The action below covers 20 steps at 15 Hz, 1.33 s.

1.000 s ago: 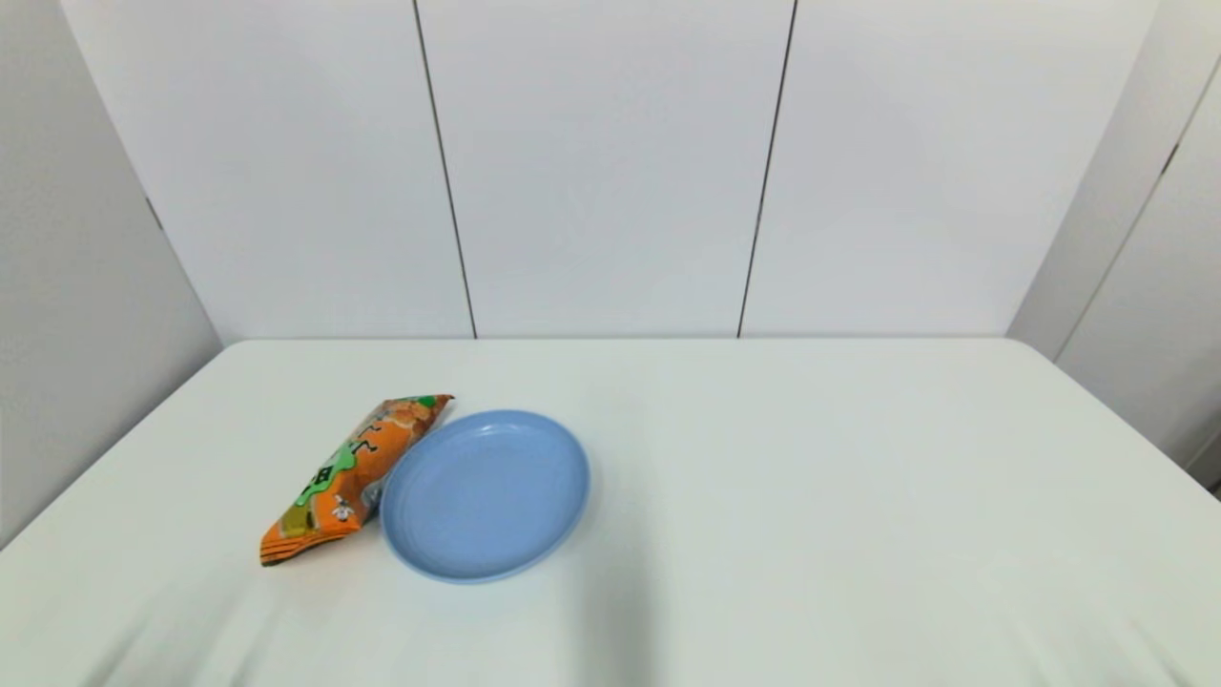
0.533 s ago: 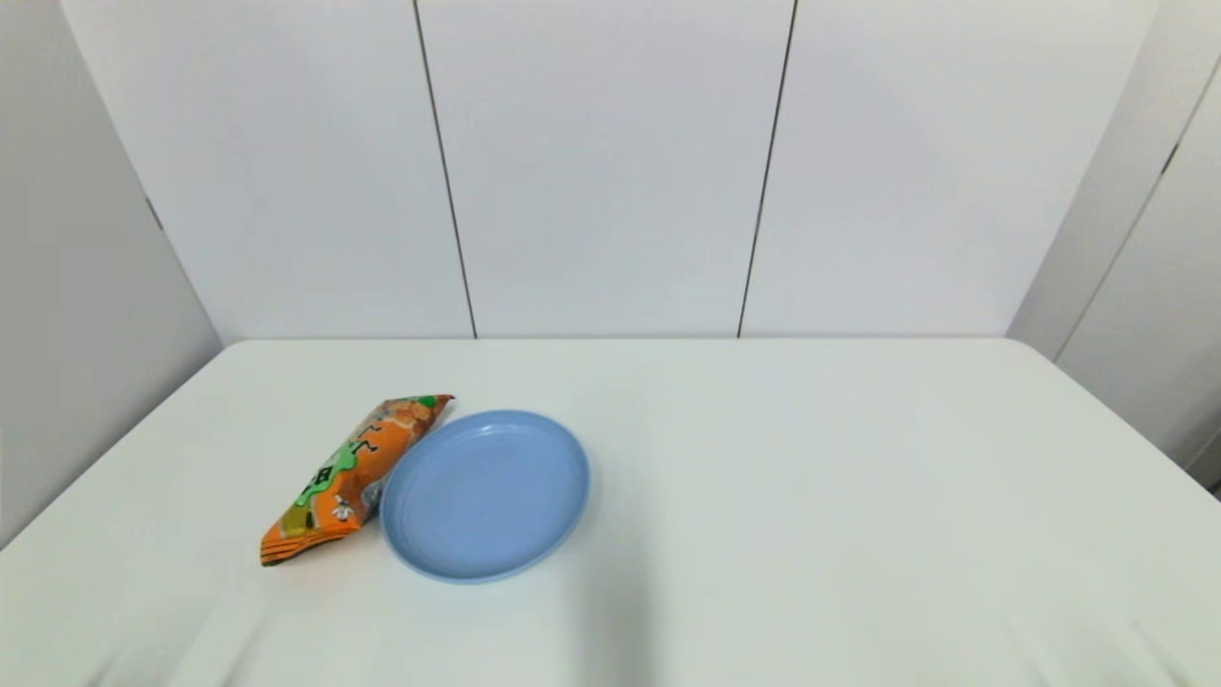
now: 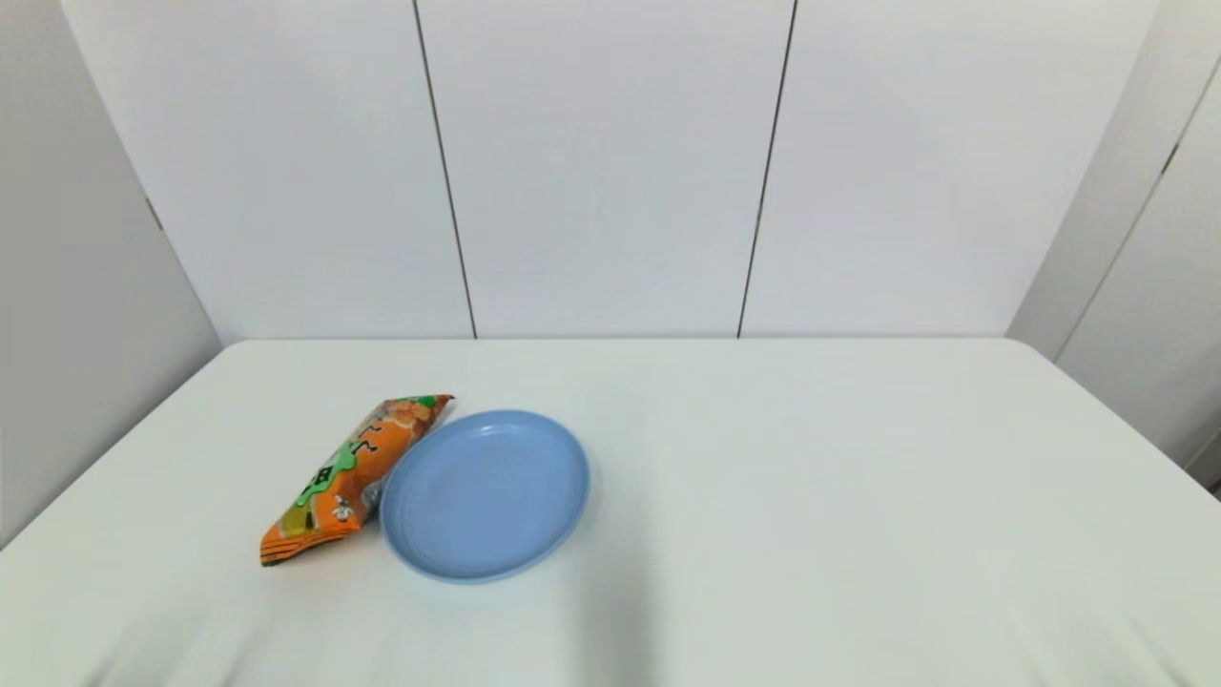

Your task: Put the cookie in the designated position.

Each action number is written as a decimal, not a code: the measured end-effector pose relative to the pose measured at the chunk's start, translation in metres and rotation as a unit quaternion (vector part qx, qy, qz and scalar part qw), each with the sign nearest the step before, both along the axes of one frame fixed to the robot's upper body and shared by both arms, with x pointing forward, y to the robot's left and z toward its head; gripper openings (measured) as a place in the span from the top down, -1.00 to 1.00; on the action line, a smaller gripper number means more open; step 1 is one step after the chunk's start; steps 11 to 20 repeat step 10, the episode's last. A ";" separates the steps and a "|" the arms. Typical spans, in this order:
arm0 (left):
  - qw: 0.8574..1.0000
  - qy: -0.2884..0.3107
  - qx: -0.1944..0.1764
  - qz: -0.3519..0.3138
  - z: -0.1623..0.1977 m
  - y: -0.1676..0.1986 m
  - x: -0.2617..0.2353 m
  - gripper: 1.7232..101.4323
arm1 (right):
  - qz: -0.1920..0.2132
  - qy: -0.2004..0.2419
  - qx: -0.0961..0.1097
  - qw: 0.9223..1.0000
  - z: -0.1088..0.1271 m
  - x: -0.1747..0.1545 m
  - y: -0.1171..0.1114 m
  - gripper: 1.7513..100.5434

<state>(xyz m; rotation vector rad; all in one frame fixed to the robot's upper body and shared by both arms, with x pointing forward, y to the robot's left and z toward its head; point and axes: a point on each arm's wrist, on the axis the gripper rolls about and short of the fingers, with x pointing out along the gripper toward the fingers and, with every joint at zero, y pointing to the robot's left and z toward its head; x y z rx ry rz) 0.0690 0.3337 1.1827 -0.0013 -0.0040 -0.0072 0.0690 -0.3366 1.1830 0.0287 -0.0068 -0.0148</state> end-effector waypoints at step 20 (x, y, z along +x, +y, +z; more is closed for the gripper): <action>1.000 0.000 0.000 0.000 0.000 0.000 0.000 -0.93 | -0.001 -0.001 0.001 1.000 0.000 0.000 0.000 -0.95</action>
